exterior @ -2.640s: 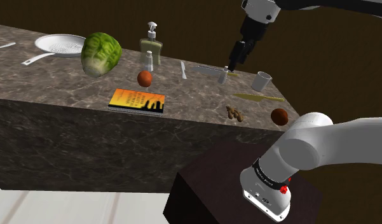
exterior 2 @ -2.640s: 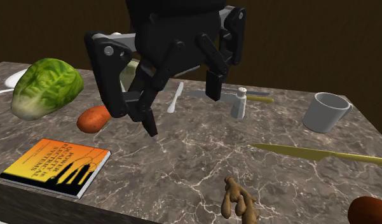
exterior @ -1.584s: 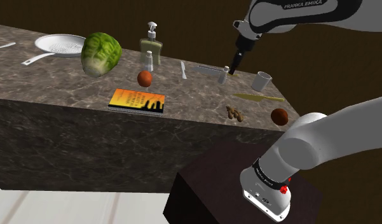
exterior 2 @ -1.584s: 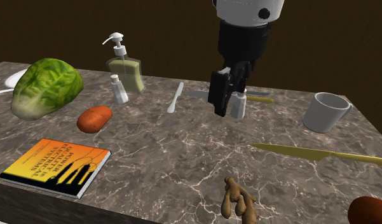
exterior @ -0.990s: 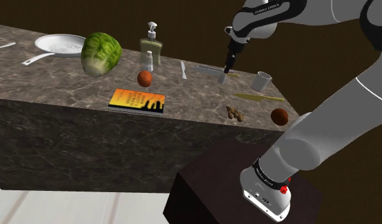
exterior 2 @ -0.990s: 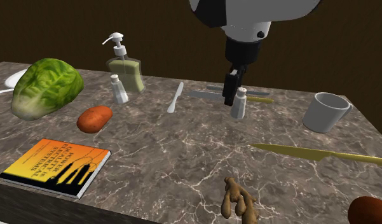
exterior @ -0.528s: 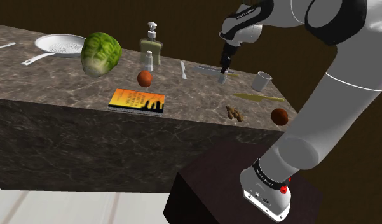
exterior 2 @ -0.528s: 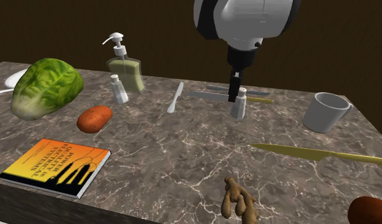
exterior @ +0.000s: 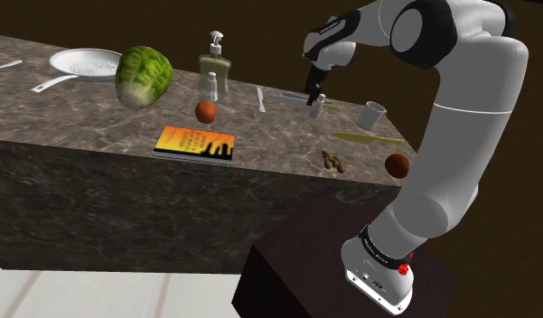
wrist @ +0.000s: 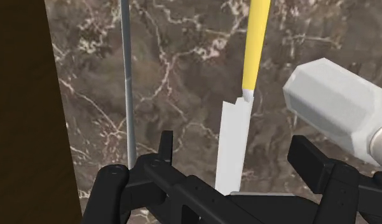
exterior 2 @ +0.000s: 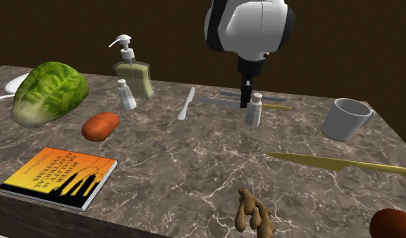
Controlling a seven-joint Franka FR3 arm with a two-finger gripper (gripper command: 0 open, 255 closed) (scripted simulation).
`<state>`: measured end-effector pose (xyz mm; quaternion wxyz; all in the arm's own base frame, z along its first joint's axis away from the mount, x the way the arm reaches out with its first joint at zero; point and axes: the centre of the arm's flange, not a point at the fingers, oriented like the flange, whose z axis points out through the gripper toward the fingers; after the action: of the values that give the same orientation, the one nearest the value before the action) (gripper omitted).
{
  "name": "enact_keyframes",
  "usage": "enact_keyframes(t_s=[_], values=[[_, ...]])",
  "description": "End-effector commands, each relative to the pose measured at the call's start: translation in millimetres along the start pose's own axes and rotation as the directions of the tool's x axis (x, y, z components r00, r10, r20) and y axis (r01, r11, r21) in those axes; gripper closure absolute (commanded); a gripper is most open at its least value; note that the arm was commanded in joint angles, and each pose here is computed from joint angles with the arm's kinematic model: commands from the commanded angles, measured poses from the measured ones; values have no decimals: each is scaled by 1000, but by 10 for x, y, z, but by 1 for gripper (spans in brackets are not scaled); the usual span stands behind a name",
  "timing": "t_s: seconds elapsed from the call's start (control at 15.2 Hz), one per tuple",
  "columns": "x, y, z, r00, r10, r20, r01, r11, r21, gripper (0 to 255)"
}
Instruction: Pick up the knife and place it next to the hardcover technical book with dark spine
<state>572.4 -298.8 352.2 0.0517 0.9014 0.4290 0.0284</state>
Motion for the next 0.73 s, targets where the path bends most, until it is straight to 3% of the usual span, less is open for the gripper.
enact_keyframes(t_s=[0.0,0.2,0.66], values=[[2,5,101,1000,-1,0,1,1000,0,0],[2,5,237,1000,-1,0,1,1000,0,0],[2,5,237,1000,-1,0,1,1000,0,0]])
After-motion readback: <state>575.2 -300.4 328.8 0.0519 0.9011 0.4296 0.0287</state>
